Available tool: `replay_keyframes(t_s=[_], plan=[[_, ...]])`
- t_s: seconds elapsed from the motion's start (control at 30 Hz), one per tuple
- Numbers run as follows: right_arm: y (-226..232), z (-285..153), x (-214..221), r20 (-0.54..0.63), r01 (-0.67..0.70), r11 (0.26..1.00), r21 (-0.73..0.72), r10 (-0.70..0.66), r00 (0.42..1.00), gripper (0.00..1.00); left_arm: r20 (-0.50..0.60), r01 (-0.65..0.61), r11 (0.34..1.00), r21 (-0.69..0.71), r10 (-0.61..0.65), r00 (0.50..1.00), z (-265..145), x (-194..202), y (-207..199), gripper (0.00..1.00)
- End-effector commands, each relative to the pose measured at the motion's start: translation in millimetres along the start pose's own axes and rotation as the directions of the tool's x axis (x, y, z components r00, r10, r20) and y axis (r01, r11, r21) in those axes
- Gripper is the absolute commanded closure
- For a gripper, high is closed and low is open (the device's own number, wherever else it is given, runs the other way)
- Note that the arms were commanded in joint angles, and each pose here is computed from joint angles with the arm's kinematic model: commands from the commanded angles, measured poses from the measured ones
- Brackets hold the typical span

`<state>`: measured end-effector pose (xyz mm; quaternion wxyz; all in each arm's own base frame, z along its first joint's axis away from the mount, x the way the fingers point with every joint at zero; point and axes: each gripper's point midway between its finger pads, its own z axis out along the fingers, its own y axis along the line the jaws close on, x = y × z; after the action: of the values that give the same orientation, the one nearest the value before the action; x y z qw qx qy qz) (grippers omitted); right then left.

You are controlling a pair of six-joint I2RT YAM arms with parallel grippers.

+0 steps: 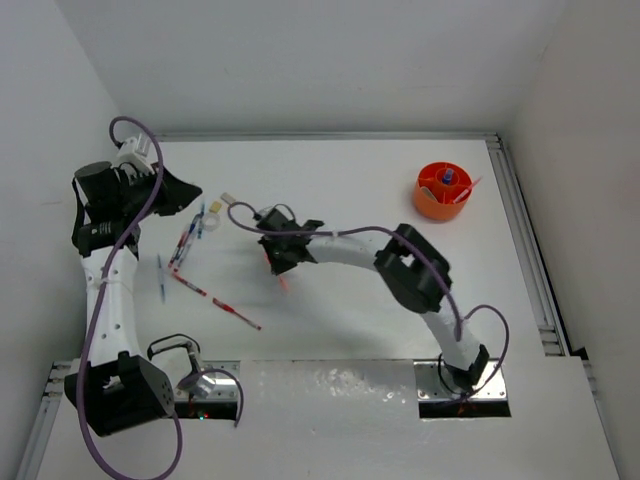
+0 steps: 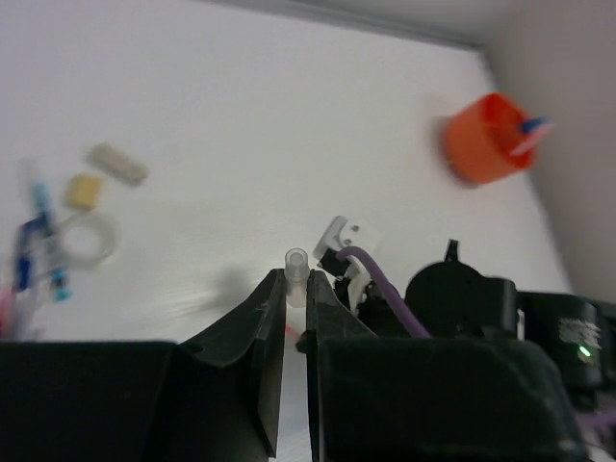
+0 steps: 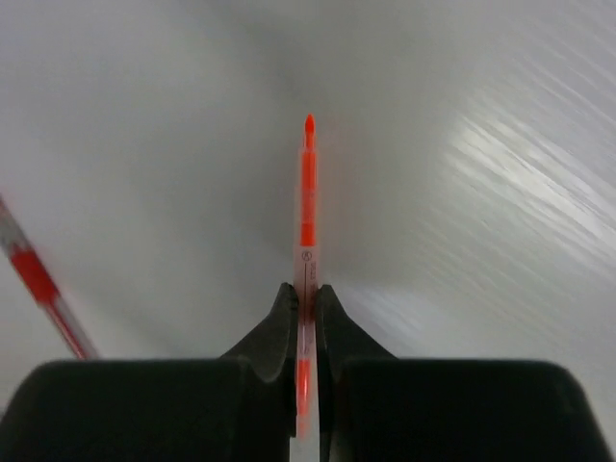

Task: Sort the stationery into containers
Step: Pick up the pen from the center of the board, then close the pen cap on the pen.

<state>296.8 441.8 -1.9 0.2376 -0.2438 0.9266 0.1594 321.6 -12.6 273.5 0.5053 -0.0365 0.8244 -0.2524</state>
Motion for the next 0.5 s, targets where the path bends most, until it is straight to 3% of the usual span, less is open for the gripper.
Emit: replay_keyframes(t_s=[0.0,0.03,0.2,0.23,0.47], plan=[[-2.6,-78.8,-73.8,0.289,0.053,0.966,-0.252,0.023,0.957,1.00,0.053,0.009,0.910,0.414,-0.034,0.998,-12.1,-23.4,-81.2,1.00],[-3.2,-121.5,-93.3,0.387,0.115,0.957,-0.268,-0.002,0.922,1.00,0.071,-0.012,0.897,0.442,-0.022,0.997,-14.6,-26.4,-91.6,1.00],[-38.9,-198.8,-93.4,0.509,0.251,0.930,-0.270,-0.083,0.857,1.00,0.250,-0.246,0.841,0.483,0.137,0.959,-23.8,-54.6,-134.0,1.00],[-39.7,-227.5,-99.7,0.565,0.296,0.918,-0.263,-0.103,0.819,1.00,0.276,-0.280,0.817,0.503,0.155,0.949,-25.7,-58.5,-146.6,1.00],[-56.6,-297.9,-91.1,0.665,0.396,0.900,-0.184,-0.183,0.724,1.00,0.319,-0.327,0.667,0.669,0.140,0.937,-37.3,-70.5,-210.7,1.00]])
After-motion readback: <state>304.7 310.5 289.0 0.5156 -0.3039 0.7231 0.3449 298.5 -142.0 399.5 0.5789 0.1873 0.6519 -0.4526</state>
